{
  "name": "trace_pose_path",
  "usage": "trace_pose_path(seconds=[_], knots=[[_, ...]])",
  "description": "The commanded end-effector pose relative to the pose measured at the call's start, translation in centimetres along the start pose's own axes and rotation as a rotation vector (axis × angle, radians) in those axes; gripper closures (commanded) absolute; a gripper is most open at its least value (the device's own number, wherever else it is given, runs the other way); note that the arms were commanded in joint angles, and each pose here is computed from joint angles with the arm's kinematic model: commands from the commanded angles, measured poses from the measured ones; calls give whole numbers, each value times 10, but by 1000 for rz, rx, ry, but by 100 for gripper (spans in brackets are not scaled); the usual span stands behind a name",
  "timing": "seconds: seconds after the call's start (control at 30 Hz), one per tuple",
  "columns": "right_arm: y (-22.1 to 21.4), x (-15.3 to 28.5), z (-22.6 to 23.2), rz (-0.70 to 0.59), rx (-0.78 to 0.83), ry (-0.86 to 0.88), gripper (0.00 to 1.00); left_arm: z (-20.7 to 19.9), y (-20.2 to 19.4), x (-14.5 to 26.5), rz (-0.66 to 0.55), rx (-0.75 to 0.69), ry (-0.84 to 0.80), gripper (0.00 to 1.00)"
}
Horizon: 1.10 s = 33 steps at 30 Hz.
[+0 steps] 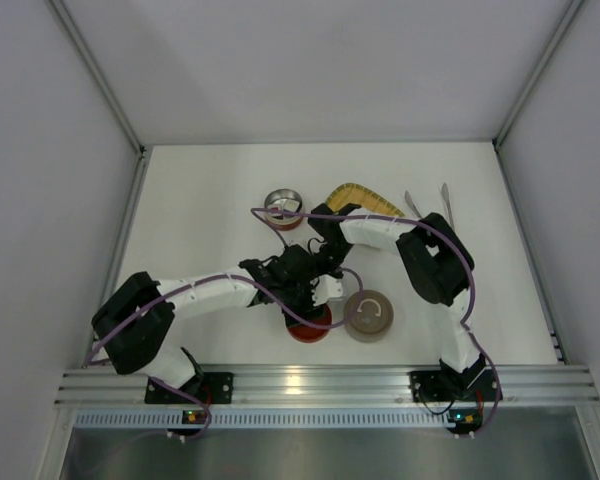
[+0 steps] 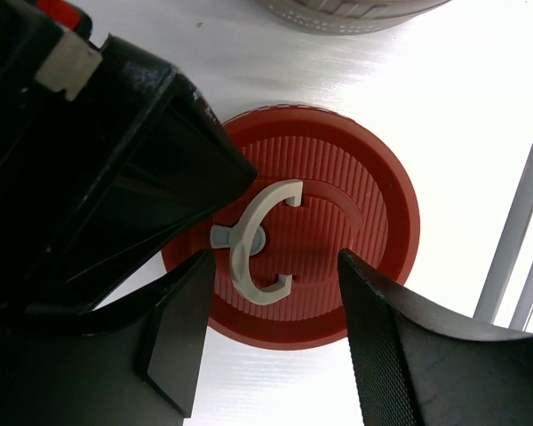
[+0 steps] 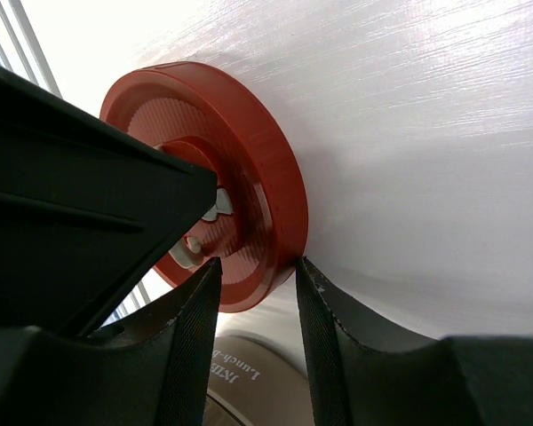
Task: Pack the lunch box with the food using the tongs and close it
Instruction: Pick up the box lid from the center of the board.
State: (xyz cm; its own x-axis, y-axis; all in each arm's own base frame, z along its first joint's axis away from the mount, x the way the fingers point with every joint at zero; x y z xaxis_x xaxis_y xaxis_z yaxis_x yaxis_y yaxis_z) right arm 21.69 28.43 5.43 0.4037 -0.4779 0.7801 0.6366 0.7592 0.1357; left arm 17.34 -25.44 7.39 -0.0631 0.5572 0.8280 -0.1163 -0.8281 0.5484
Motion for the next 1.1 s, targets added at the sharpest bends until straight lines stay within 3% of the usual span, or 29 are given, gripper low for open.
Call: trace_pose_path(seconds=[0.0, 0.27, 0.67, 0.87, 0.97, 1.07], knots=[[-7, -18, -16, 63, 27, -58, 60, 10, 18, -5, -65, -18, 18, 38], [-6, -18, -16, 64, 30, -56, 60, 7, 21, -8, -85, -3, 3, 54], [-4, -17, -16, 58, 29, -56, 60, 5, 24, -1, -83, 10, -5, 93], [-1, -14, -16, 43, 14, -53, 60, 1, 24, 11, -84, 23, 10, 100], [4, -6, -15, 15, 2, -48, 48, -1, 24, 18, -83, 25, 27, 100], [13, 9, -15, -42, -16, -24, 30, -6, 22, 27, -83, 16, 32, 100]])
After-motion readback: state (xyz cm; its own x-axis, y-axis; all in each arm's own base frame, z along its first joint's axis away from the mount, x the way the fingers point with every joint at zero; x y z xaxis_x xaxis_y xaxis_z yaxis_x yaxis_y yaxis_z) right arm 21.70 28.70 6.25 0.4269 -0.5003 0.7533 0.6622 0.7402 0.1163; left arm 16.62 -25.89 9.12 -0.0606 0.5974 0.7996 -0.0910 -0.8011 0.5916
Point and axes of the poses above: each gripper's point midway between its finger pads, its own x axis back along the fingers, its own z axis along the line the jaws close on, y = z × x, the point moved 4 cm from there along x, back along the fingers, and after that the axes turned 13 degrees about -x, right-handed, at the moved point
